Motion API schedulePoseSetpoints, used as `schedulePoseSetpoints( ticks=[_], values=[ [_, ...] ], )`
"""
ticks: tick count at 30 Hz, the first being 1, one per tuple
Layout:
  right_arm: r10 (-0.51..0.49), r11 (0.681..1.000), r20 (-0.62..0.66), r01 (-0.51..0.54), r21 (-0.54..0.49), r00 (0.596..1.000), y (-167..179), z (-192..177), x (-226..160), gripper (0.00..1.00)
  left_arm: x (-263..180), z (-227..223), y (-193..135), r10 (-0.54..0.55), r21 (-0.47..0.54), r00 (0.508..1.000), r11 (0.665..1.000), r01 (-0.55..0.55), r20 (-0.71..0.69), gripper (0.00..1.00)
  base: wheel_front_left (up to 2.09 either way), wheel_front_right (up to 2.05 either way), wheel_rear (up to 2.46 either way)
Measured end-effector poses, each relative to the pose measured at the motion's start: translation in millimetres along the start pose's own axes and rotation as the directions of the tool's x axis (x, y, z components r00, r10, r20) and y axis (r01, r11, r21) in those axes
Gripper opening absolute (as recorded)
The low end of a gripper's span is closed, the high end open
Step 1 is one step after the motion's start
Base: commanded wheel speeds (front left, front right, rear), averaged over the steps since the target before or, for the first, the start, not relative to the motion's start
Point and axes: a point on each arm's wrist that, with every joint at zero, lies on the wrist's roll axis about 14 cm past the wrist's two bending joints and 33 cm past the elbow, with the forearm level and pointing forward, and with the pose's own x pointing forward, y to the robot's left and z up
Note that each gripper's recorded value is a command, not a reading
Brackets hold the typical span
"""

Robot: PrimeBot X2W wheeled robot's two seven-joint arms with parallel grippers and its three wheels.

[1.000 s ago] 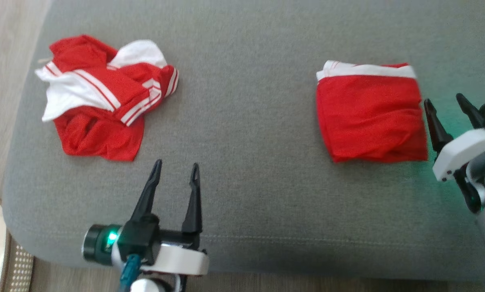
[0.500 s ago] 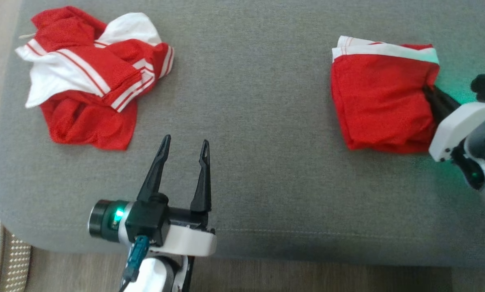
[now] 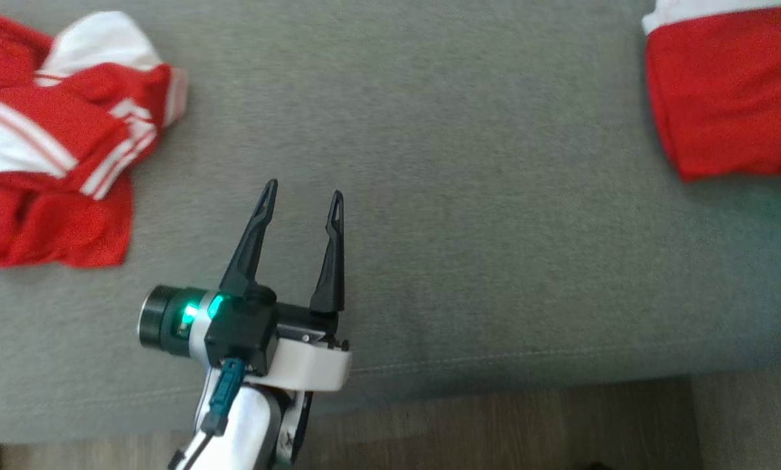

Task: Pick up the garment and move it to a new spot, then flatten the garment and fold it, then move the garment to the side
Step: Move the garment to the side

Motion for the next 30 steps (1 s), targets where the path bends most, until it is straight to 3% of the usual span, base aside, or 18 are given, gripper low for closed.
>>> schedulePoseSetpoints(
  ticks=[14,15,16,17,22,26,30],
  values=[
    [-0.133,0.979,0.003,0.132,-0.153,0.991,-69,-3,-5,0.00,32,-35,-32,-0.138,-0.020,0.990,0.990,0.137,-0.027,1.00,0.00,0.00,0.00],
    [-0.142,0.978,0.002,0.140,-0.157,0.990,-72,-4,-5,0.26,34,-37,-33,-0.141,-0.023,0.990,0.990,0.141,-0.028,1.00,0.00,0.00,0.00],
    [-0.147,0.975,0.003,0.146,-0.166,0.989,-75,-5,-4,0.88,35,-39,-34,-0.144,-0.025,0.989,0.989,0.143,-0.029,1.00,0.00,0.00,0.00],
    [-0.157,0.973,-0.003,0.154,-0.171,0.988,-78,-7,-5,1.00,36,-40,-35,-0.148,-0.027,0.989,0.989,0.147,-0.030,1.00,0.00,0.00,0.00],
    [-0.200,0.960,0.045,0.205,-0.193,0.979,-93,4,-7,1.00,37,-35,-40,-0.159,-0.027,0.987,0.987,0.158,-0.014,1.00,0.00,0.00,0.00],
    [-0.223,0.949,0.177,0.255,-0.187,0.959,-96,44,-8,1.00,35,-24,-34,-0.128,-0.007,0.992,0.992,0.128,0.006,1.00,0.00,0.00,0.00],
    [-0.168,0.978,0.355,0.201,-0.061,0.920,-50,90,-8,1.00,29,-7,-26,-0.091,0.005,0.995,0.996,0.091,0.034,1.00,0.00,0.00,0.00]
  ],
)
